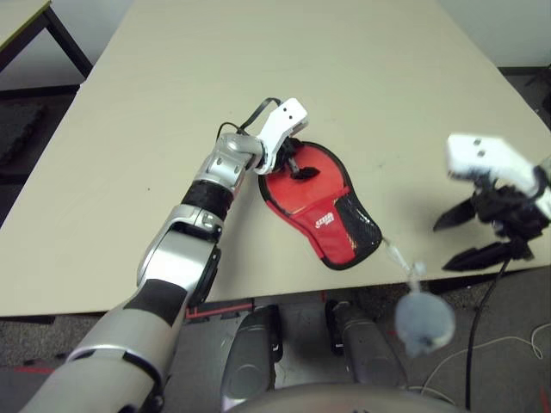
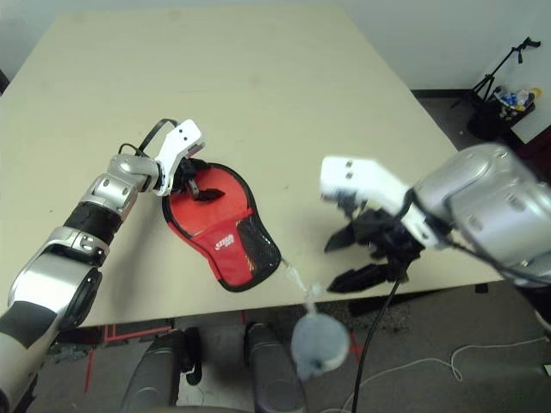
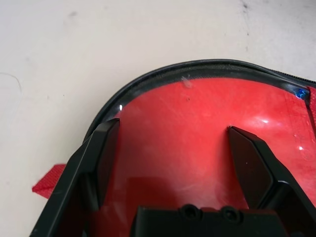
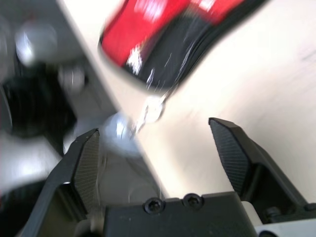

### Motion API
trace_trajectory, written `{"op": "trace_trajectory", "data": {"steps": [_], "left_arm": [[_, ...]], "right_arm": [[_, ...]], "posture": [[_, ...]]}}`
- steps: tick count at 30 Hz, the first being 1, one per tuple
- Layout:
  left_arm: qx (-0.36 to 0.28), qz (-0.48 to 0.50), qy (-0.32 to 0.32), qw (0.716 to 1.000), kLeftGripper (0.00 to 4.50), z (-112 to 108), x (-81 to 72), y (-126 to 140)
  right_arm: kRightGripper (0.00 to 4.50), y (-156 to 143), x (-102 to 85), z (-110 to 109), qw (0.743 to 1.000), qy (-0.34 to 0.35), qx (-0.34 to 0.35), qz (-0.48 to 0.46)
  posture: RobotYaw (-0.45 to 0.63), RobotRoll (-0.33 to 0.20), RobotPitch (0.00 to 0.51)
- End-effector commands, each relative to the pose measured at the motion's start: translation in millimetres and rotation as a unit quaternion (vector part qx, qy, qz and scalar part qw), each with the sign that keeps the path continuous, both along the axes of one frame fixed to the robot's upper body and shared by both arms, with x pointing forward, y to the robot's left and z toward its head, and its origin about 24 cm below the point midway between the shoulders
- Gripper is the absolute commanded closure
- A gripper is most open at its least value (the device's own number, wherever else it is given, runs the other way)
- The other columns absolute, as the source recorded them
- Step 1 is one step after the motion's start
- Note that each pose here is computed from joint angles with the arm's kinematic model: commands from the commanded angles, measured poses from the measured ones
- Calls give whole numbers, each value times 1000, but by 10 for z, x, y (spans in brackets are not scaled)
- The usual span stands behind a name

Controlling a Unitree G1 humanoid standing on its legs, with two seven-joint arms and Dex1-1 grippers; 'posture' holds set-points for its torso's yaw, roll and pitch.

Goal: Store the ping-pong paddle in its case and zip it.

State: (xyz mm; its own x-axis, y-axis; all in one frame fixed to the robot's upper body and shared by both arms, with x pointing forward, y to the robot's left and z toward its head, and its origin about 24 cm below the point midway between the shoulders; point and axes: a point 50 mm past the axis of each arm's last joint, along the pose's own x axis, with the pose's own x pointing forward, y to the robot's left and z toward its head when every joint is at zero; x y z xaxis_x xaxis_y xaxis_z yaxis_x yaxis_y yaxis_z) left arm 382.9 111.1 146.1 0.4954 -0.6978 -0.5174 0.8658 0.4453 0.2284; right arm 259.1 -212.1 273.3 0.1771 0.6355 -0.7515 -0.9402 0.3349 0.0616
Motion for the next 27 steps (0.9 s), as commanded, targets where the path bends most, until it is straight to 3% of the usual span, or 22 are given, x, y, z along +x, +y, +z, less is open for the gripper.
{"op": "trace_trajectory", "data": {"steps": [1, 4, 10, 11, 18, 22, 27], "left_arm": [[-2, 6, 39, 999, 0, -131, -69, 34], [-34, 17, 29, 999, 0, -36, -74, 17], [-135, 76, -43, 987, 0, 255, -24, 58], [-144, 83, -53, 985, 0, 280, -17, 70], [-237, 233, -192, 924, 0, 530, 123, 511], [-241, 301, -243, 890, 0, 434, 101, 789], [-249, 381, -237, 858, 0, 211, 38, 1098]], "right_arm": [[22, -44, 211, 142, 993, -51, 80, -64], [22, -104, 474, 137, 974, -124, 120, -146], [22, -290, 871, -49, 892, -242, 175, -339], [22, -296, 888, -72, 886, -247, 179, -349], [22, -629, 1025, -380, 764, -330, 231, -503], [22, -861, 1008, -572, 723, -373, 225, -537], [22, -1086, 970, -775, 690, -390, 226, -566]], "posture": [[-53, 0, 183], [-48, 0, 185], [-43, 0, 188], [-42, 0, 188], [-32, 0, 186], [-31, 0, 183], [-26, 0, 183]]}}
